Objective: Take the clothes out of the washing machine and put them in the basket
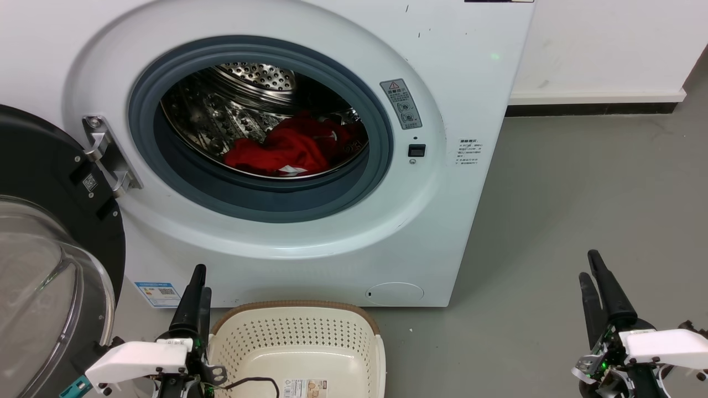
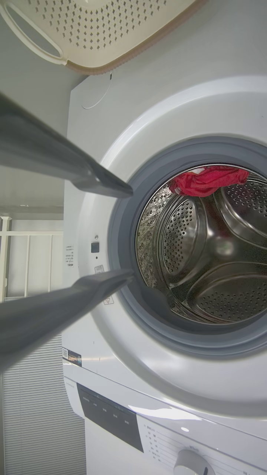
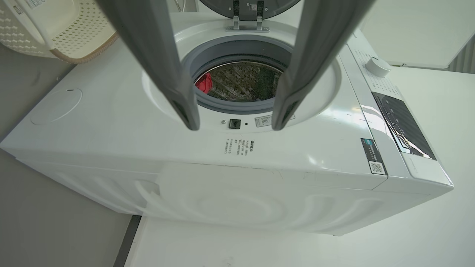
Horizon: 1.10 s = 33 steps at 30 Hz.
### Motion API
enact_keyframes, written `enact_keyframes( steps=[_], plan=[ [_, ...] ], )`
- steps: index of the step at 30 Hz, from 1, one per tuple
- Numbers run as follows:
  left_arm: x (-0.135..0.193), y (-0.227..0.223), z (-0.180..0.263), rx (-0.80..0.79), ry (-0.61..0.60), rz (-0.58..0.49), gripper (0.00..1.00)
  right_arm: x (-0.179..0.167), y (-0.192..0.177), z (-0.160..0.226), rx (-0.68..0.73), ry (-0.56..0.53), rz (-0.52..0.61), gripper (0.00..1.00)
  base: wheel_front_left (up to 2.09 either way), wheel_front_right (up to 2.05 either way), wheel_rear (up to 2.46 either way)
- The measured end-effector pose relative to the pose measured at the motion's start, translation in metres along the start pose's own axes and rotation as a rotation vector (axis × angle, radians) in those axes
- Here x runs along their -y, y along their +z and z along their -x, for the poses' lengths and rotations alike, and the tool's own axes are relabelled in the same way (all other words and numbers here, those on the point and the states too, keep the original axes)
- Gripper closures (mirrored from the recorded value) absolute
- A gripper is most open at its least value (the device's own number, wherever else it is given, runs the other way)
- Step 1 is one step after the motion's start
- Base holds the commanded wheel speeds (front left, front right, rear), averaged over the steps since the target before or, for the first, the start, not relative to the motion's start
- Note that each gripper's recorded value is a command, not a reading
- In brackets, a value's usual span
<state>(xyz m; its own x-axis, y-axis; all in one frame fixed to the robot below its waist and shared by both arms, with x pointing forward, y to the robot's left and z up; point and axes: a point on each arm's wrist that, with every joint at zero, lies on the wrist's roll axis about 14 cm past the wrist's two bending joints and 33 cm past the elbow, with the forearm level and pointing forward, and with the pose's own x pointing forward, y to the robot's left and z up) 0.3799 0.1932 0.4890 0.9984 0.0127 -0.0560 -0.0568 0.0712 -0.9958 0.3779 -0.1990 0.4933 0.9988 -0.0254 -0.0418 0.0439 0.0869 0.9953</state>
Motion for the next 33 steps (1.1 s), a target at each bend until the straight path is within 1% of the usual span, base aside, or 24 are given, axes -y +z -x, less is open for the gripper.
enact_keyframes(
  steps=[4,11,19,25,33],
  plan=[
    [0.007,0.001,-0.001,0.007,-0.018,-0.082,0.00,-0.007,0.001,0.000,0.008,0.019,0.095,0.00,0.00,0.00,0.00],
    [0.023,-0.002,-0.005,0.011,-0.059,-0.260,0.00,-0.015,0.002,0.002,0.016,0.044,0.298,0.00,0.00,0.00,0.00],
    [0.028,-0.010,-0.005,0.004,-0.070,-0.468,0.00,-0.024,0.001,0.005,0.028,0.071,0.520,0.00,0.00,0.00,0.00],
    [0.030,-0.015,-0.005,0.003,-0.076,-0.605,0.00,-0.026,0.001,0.007,0.033,0.080,0.646,0.00,0.00,0.00,0.00],
    [0.031,-0.018,-0.005,0.004,-0.084,-0.760,0.00,-0.031,-0.003,0.010,0.030,0.101,0.780,0.00,0.00,0.00,0.00]
  ],
)
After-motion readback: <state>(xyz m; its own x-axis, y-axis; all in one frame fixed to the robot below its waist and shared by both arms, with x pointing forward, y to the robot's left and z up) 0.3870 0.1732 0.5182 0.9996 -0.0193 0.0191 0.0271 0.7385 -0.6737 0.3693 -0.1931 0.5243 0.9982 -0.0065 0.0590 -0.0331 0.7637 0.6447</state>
